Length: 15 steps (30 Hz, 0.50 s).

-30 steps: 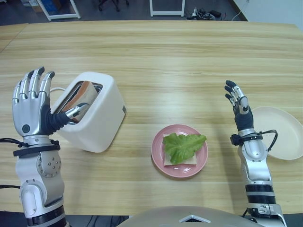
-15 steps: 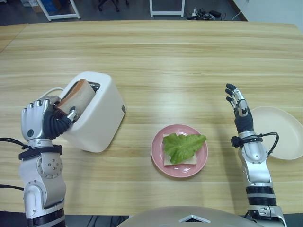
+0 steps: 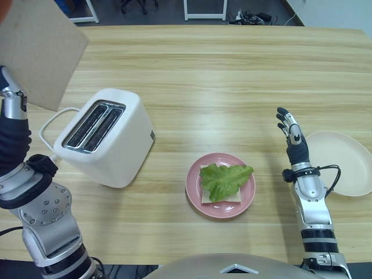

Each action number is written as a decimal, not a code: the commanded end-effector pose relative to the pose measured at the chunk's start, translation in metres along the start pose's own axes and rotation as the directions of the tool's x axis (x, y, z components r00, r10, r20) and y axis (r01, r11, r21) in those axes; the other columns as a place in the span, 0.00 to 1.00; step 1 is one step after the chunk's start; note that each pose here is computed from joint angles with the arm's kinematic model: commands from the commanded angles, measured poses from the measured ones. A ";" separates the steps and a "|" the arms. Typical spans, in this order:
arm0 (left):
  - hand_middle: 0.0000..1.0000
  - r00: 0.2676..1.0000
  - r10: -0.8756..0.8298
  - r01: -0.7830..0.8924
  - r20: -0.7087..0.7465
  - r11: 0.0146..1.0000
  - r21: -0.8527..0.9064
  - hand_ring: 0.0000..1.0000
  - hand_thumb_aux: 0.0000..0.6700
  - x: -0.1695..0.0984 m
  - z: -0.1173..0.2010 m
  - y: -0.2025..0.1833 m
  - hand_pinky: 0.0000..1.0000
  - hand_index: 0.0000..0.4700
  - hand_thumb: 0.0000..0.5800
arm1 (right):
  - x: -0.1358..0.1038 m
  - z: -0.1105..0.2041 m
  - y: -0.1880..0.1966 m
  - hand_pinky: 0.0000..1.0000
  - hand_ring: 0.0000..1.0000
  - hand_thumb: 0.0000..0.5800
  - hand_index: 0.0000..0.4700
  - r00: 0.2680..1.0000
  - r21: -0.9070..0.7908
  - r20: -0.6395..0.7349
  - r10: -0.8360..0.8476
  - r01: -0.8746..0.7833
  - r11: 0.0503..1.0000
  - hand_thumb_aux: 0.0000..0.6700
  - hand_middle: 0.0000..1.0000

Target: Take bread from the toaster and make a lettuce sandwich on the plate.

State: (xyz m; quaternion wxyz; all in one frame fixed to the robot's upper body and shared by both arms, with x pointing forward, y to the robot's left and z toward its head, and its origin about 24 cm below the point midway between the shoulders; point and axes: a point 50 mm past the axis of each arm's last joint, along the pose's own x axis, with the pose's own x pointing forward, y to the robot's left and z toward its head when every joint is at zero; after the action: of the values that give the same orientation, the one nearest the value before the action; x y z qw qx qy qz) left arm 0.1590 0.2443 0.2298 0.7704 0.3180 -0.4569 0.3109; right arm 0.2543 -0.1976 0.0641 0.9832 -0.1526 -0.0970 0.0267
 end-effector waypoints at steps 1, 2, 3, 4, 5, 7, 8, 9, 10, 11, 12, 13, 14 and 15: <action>1.00 0.931 -0.239 0.032 -0.274 0.804 -0.593 1.00 1.00 -0.025 0.004 -0.045 1.00 1.00 1.00 | 0.003 -0.004 -0.003 0.00 0.00 0.00 0.00 0.999 0.011 -0.028 -0.031 0.031 0.999 0.00 0.00; 1.00 0.892 -0.334 0.039 -0.306 0.729 -0.683 1.00 1.00 -0.035 0.006 -0.059 1.00 1.00 1.00 | 0.003 -0.005 -0.005 0.00 0.00 0.00 0.00 0.999 0.013 -0.033 -0.036 0.037 0.999 0.00 0.00; 1.00 0.851 -0.420 0.048 -0.316 0.662 -0.748 1.00 1.00 -0.046 0.011 -0.073 1.00 1.00 1.00 | 0.004 -0.006 -0.006 0.00 0.00 0.00 0.00 0.998 0.013 -0.038 -0.040 0.041 0.999 0.00 0.00; 1.00 0.807 -0.504 0.065 -0.309 0.595 -0.801 1.00 1.00 -0.056 0.016 -0.086 1.00 1.00 1.00 | 0.003 -0.007 -0.008 0.00 0.00 0.00 0.00 0.998 0.011 -0.044 -0.047 0.048 0.999 0.00 0.00; 1.00 0.755 -0.584 0.079 -0.299 0.534 -0.842 1.00 1.00 -0.067 0.019 -0.097 1.00 1.00 1.00 | 0.003 -0.009 -0.010 0.00 0.00 0.00 0.00 0.997 0.009 -0.050 -0.054 0.055 0.998 0.00 0.00; 1.00 0.642 -0.725 0.117 -0.251 0.416 -0.902 1.00 1.00 -0.089 0.025 -0.118 1.00 1.00 1.00 | 0.003 -0.011 -0.013 0.00 0.00 0.00 0.00 0.996 0.006 -0.061 -0.067 0.067 0.998 0.00 0.00; 1.00 0.583 -0.785 0.152 -0.210 0.359 -0.921 1.00 1.00 -0.098 0.027 -0.126 1.00 1.00 1.00 | 0.003 -0.012 -0.015 0.00 0.00 0.00 0.00 0.995 0.006 -0.065 -0.071 0.071 0.997 0.00 0.00; 1.00 0.531 -0.828 0.180 -0.179 0.317 -0.931 1.00 1.00 -0.106 0.026 -0.134 1.00 1.00 1.00 | 0.003 -0.013 -0.015 0.00 0.00 0.00 0.00 0.995 0.006 -0.069 -0.073 0.073 0.997 0.00 0.00; 1.00 0.478 -0.865 0.206 -0.153 0.279 -0.938 1.00 1.00 -0.113 0.024 -0.142 1.00 1.00 1.00 | 0.003 -0.014 -0.015 0.00 0.00 0.00 0.00 0.995 0.006 -0.073 -0.072 0.073 0.997 0.00 0.00; 1.00 0.424 -0.894 0.226 -0.146 0.261 -0.939 1.00 1.00 -0.119 0.019 -0.150 1.00 1.00 1.00 | 0.003 -0.015 -0.014 0.00 0.00 0.00 0.00 0.994 0.007 -0.078 -0.071 0.071 0.997 0.00 0.00; 1.00 0.381 -0.913 0.245 -0.143 0.249 -0.937 1.00 1.00 -0.123 0.013 -0.158 1.00 1.00 1.00 | 0.003 -0.016 -0.013 0.00 0.00 0.00 0.00 0.994 0.007 -0.082 -0.069 0.070 0.998 0.00 0.00; 1.00 0.340 -0.931 0.263 -0.130 0.227 -0.938 1.00 1.00 -0.126 0.011 -0.165 1.00 1.00 1.00 | 0.003 -0.017 -0.011 0.00 0.00 0.00 0.00 0.994 0.007 -0.086 -0.066 0.067 0.998 0.00 0.00; 1.00 0.318 -0.940 0.270 -0.125 0.216 -0.938 1.00 1.00 -0.129 0.010 -0.171 1.00 1.00 1.00 | 0.003 -0.018 -0.010 0.00 0.00 0.00 0.00 0.994 0.006 -0.090 -0.062 0.062 0.998 0.00 0.00; 1.00 0.301 -0.946 0.278 -0.118 0.206 -0.938 1.00 1.00 -0.131 0.012 -0.176 1.00 1.00 1.00 | 0.004 -0.019 -0.008 0.00 0.00 0.00 0.00 0.994 0.006 -0.092 -0.058 0.059 0.998 0.00 0.00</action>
State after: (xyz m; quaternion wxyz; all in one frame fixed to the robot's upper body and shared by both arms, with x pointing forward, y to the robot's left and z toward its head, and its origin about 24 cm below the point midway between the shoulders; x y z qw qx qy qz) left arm 0.2294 0.1138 0.0874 0.9786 -0.0501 -0.0319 -0.1973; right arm 0.2593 -0.2129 0.0527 0.9870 -0.1474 -0.0638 -0.0100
